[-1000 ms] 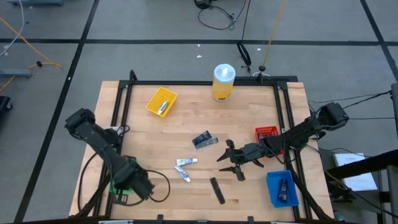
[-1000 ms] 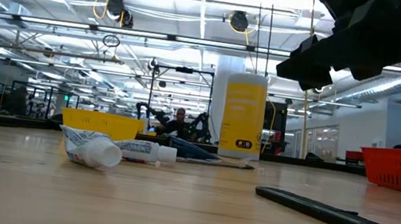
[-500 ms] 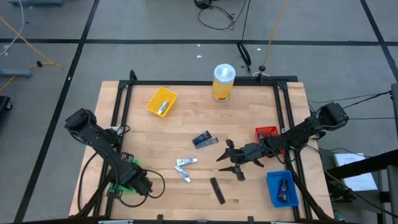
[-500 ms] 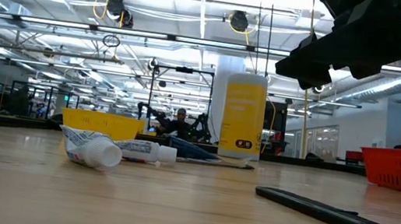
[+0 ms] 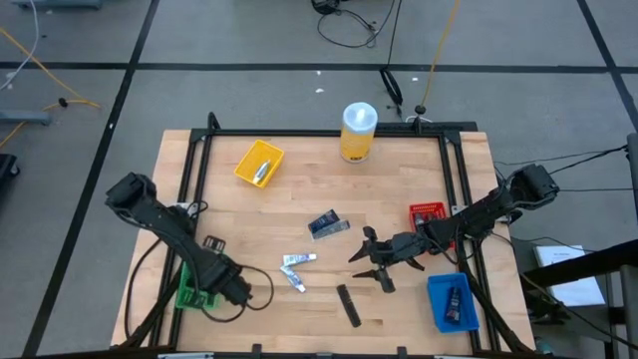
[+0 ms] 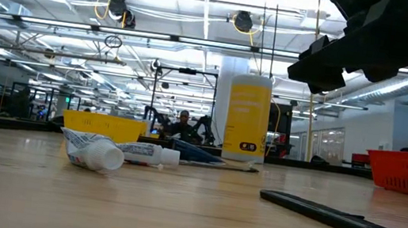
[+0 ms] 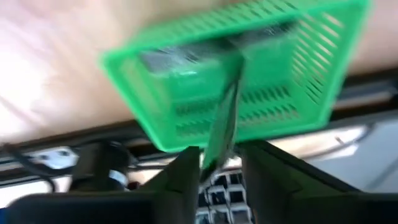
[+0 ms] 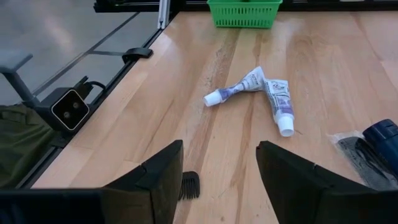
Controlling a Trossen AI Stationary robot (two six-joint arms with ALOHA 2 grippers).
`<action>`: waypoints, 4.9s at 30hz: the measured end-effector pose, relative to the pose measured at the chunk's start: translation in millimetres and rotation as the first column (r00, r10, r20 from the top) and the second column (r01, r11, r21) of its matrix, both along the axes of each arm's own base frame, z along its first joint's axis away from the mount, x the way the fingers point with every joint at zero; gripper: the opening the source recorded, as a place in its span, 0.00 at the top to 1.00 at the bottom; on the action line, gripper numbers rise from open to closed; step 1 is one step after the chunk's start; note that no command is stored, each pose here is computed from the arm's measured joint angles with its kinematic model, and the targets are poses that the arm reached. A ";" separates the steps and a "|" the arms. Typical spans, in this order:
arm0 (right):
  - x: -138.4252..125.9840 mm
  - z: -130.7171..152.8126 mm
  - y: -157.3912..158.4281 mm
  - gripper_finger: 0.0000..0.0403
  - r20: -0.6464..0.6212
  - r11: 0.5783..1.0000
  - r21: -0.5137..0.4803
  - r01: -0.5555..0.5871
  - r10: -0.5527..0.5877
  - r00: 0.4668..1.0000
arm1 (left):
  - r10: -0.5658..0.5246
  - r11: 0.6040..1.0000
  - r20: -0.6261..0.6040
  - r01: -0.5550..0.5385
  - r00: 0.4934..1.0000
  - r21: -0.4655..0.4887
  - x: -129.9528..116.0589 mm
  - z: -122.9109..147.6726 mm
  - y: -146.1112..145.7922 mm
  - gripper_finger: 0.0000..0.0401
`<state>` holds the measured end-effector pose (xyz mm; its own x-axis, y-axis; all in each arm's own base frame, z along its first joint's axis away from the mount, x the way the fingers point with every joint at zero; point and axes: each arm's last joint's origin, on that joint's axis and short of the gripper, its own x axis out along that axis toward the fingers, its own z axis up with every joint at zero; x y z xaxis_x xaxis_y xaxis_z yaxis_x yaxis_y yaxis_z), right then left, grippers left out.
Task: Pick & Place Travel size toiletries
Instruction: Put the black comb into the green bin, then put the blue shave cream into the blue bin
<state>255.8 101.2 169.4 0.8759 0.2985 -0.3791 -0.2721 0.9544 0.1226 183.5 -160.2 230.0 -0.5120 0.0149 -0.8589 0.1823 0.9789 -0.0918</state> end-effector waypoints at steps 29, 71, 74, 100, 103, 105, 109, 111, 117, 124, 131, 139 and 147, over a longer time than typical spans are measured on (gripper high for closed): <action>-3.4 -4.7 -1.4 0.51 -0.006 1.000 -0.016 0.001 -0.002 1.000 | 0.284 0.870 0.710 -0.484 0.644 0.091 46.5 -20.2 42.0 0.78; -36.7 -20.8 17.9 0.51 0.121 0.998 -0.060 -0.026 0.034 0.992 | 0.340 0.767 0.940 -0.580 0.005 -0.274 150.7 -131.0 142.8 0.47; -36.7 -20.8 17.8 0.51 0.120 0.998 -0.060 -0.026 0.033 0.992 | 0.332 0.774 0.943 -0.573 0.007 -0.269 150.8 -130.3 142.6 0.59; -2.3 -15.4 -36.4 0.24 0.052 0.944 -0.220 0.244 -0.239 0.970 | 0.065 0.979 0.996 -0.191 -0.068 -0.077 206.2 -98.4 70.2 0.69; -2.9 -16.6 -35.7 0.26 0.036 0.948 -0.217 0.232 -0.230 0.973 | 0.072 0.976 0.994 -0.198 -0.079 -0.087 207.4 -96.7 70.5 0.69; -1.9 -21.2 -35.2 0.27 0.021 0.947 -0.226 0.228 -0.230 0.973 | 0.075 0.976 0.994 -0.200 -0.081 -0.090 207.9 -96.1 70.5 0.67; 2.3 -29.9 -34.0 0.28 0.006 0.945 -0.241 0.223 -0.228 0.974 | 0.090 0.973 0.992 -0.207 -0.087 -0.106 208.2 -95.6 70.1 0.65; 4.1 -33.6 -33.8 0.29 0.001 0.941 -0.250 0.228 -0.236 0.972 | 0.098 0.971 0.991 -0.210 -0.093 -0.116 208.4 -95.2 70.1 0.65; 4.8 -32.3 -34.7 0.37 0.027 0.927 -0.263 0.266 -0.269 0.963 | 0.096 0.970 0.992 -0.213 -0.086 -0.113 208.0 -95.7 70.4 0.68; 4.5 -32.5 -34.4 0.56 0.022 0.930 -0.262 0.257 -0.261 0.965 | 0.097 0.969 0.991 -0.219 -0.089 -0.114 208.1 -95.6 70.8 0.64; 1.4 -37.2 -32.3 0.79 -0.045 0.947 -0.242 0.212 -0.230 0.972 | 0.127 0.977 0.987 -0.162 -0.093 -0.141 205.9 -82.7 69.4 0.55; -1.8 -4.1 -11.9 0.84 -0.297 0.943 -0.317 0.105 -0.204 0.933 | 0.227 0.958 0.974 -0.177 -0.001 -0.223 178.4 -36.7 68.3 0.41; -37.0 60.2 16.6 0.83 -0.748 0.920 -0.292 -0.262 -0.049 0.662 | 0.114 0.947 0.993 -0.306 0.030 -0.099 168.9 -46.8 54.2 0.40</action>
<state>218.8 117.8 229.7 0.2356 0.0840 -0.9682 -0.3442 0.9389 -0.0023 352.5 -106.0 183.2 0.7972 0.2137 -0.5646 -0.2063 0.9754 0.0779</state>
